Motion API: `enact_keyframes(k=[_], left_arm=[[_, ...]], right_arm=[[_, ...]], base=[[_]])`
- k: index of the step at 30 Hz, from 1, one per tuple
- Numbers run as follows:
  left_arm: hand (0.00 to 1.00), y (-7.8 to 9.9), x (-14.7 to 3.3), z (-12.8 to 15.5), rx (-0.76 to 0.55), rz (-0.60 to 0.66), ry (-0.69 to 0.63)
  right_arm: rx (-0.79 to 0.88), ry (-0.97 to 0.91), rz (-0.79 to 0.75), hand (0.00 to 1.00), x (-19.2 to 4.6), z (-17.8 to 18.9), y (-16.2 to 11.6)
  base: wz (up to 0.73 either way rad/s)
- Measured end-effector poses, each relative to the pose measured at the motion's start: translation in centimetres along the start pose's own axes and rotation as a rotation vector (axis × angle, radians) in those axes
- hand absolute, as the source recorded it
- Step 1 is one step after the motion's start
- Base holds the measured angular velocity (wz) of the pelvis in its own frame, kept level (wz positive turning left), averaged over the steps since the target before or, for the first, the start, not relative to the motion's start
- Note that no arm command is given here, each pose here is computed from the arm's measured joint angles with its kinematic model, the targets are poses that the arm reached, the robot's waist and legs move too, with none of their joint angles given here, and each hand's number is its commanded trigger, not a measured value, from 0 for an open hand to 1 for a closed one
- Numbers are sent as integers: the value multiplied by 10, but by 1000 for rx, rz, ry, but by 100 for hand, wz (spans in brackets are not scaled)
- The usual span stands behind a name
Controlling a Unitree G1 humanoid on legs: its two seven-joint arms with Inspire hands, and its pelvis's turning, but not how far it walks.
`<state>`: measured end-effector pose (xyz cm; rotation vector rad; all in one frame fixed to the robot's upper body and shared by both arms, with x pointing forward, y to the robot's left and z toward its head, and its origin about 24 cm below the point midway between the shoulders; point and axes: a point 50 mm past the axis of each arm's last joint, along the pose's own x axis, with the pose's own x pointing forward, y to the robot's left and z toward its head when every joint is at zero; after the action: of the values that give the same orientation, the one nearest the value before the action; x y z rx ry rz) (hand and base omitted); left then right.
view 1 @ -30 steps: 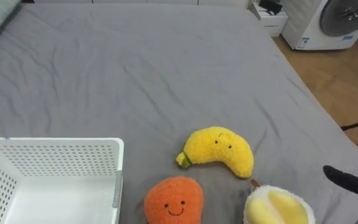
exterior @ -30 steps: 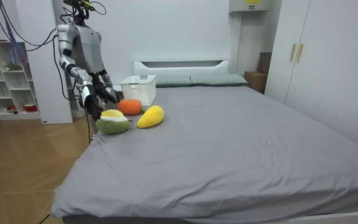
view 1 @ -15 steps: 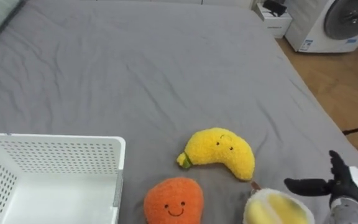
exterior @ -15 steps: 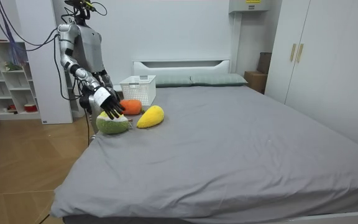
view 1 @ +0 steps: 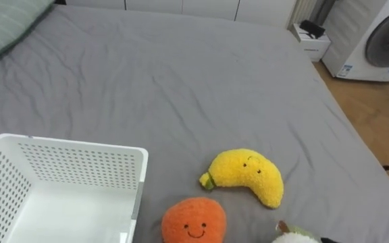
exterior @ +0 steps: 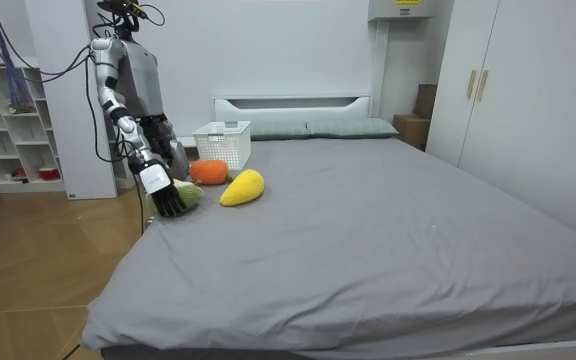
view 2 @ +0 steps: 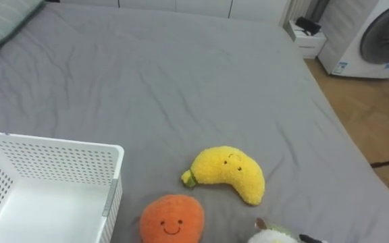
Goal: Collect toys from the bed
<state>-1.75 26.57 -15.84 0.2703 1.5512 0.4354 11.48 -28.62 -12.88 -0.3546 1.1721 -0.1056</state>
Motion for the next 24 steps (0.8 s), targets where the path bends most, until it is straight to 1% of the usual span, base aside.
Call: enact_keyframes(k=[3, 4, 5, 6, 13, 17, 24], left_arm=[[0, 0, 0, -2, 4, -2, 12], [0, -1, 0, -3, 5, -3, 14], [0, -1, 0, -3, 5, -4, 15], [0, -1, 0, -3, 5, -4, 16], [0, -2, 0, 3, 3, -7, 2], [0, -2, 0, 4, 3, -8, 0], [0, -3, 0, 8, 2, -9, -3]], right_arm=[[-33, 10, 16, 0, 0, -1, 0], [-51, 21, 21, 35, 1, -2, 1], [-58, 25, 22, 51, 1, -2, 1], [-66, 29, 27, 100, 1, -2, 1], [-82, 72, 35, 100, 2, -11, 1], [-111, 74, 11, 100, 2, -10, 0], [-136, 78, 14, 100, 2, -10, 1]], base=[[3], [0], [0], [0], [2], [0], [0]])
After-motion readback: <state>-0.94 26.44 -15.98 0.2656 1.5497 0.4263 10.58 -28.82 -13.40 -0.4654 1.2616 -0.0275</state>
